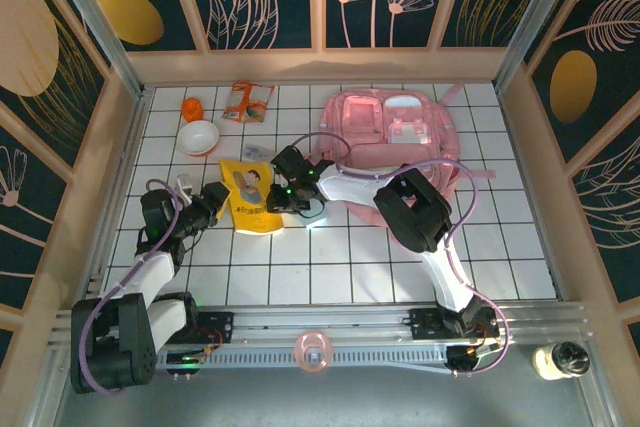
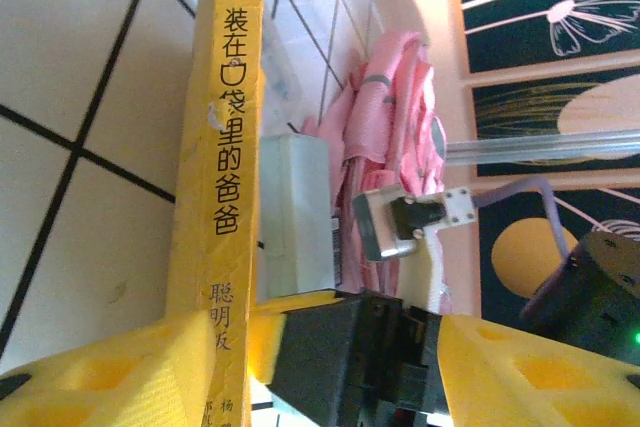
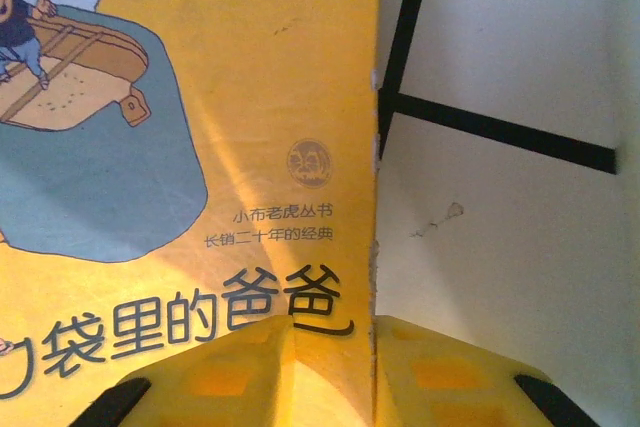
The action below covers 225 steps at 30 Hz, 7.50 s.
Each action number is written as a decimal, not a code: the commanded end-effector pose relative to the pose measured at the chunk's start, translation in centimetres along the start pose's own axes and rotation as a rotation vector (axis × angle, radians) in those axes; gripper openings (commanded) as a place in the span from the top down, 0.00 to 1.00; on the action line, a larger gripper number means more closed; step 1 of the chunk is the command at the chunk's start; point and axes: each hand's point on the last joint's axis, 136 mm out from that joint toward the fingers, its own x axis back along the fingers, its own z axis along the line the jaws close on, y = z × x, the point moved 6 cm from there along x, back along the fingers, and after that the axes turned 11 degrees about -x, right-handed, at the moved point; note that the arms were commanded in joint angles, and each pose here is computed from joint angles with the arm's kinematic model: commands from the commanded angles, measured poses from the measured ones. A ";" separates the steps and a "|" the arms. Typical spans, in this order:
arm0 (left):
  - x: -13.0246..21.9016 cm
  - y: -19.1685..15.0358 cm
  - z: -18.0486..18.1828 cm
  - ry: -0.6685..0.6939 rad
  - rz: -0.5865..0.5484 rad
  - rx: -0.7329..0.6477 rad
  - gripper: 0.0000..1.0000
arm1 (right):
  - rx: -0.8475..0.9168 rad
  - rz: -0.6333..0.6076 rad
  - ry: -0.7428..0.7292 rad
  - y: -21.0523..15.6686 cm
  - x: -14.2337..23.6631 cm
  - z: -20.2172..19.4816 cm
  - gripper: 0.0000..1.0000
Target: Pack the student bag
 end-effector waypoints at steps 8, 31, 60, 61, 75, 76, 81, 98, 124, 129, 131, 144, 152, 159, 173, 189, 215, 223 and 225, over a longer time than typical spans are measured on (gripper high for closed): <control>-1.4 -3.3 1.2 -0.076 0.211 0.071 0.41 | 0.054 0.124 0.130 -3.9 -1.9 2.6 0.77; -2.4 -5.6 4.3 0.180 0.227 0.161 0.41 | 0.012 0.066 0.015 -3.1 -2.1 1.1 0.80; -2.2 -6.8 5.7 0.285 0.269 0.171 0.40 | 0.004 0.047 -0.091 -3.1 -2.0 -0.6 0.80; -2.1 -6.6 5.7 0.309 0.271 0.154 0.40 | 0.001 0.052 -0.116 -3.3 -2.2 -1.1 0.81; -0.3 -3.6 6.7 0.636 0.172 -0.052 0.33 | -0.054 0.078 -0.257 -4.3 -3.0 -5.3 0.88; -0.2 -3.5 6.8 0.638 0.169 -0.059 0.33 | -0.053 0.079 -0.258 -4.3 -3.0 -5.3 0.88; -0.9 -4.7 7.5 0.594 0.238 -0.046 0.41 | -0.046 0.069 -0.236 -4.2 -2.7 -4.9 0.88; -2.9 -3.9 1.2 0.182 0.298 -0.106 0.54 | 0.000 -0.007 -0.021 -2.5 -0.5 -0.1 0.88; 0.7 3.5 -11.2 0.099 -0.004 -0.555 1.00 | 0.112 -0.505 0.280 -0.1 16.3 6.0 0.59; 2.2 4.7 -17.4 -0.118 -0.053 -0.732 1.00 | 0.184 -0.670 0.327 -0.8 22.0 6.1 0.56; 2.6 4.8 -19.4 -0.230 -0.065 -0.764 1.00 | 0.205 -0.752 0.348 -1.2 24.4 5.8 0.55; 3.0 2.5 -26.1 -0.727 -0.016 -0.830 1.00 | 0.400 -1.045 0.633 -6.2 34.6 3.8 0.22; 1.1 0.2 -28.5 -0.893 0.071 -0.833 1.00 | 0.497 -0.983 0.765 -8.0 36.1 4.8 0.01; 1.3 -1.2 -30.4 -1.018 0.102 -0.824 1.00 | 0.400 -0.960 0.762 -6.2 36.2 3.3 0.01; 0.0 -2.1 -30.5 -1.036 0.104 -0.793 0.94 | 0.632 -0.778 0.989 -8.0 36.8 4.3 0.62; -0.4 -1.9 -25.5 -0.477 0.059 -1.656 0.20 | 0.974 -0.894 0.035 -7.6 35.0 -4.4 1.00; -3.7 -7.5 -23.0 -0.724 0.246 -1.825 0.38 | 1.440 -0.476 -0.118 -6.9 29.6 -5.2 1.00; -3.0 -7.7 -23.8 -0.818 0.118 -1.693 1.00 | 1.256 -0.652 0.125 -6.4 32.8 -6.5 0.53; -3.0 -7.6 -24.3 -0.861 0.117 -1.638 1.00 | 1.137 -0.758 0.195 -6.5 33.5 -7.7 0.38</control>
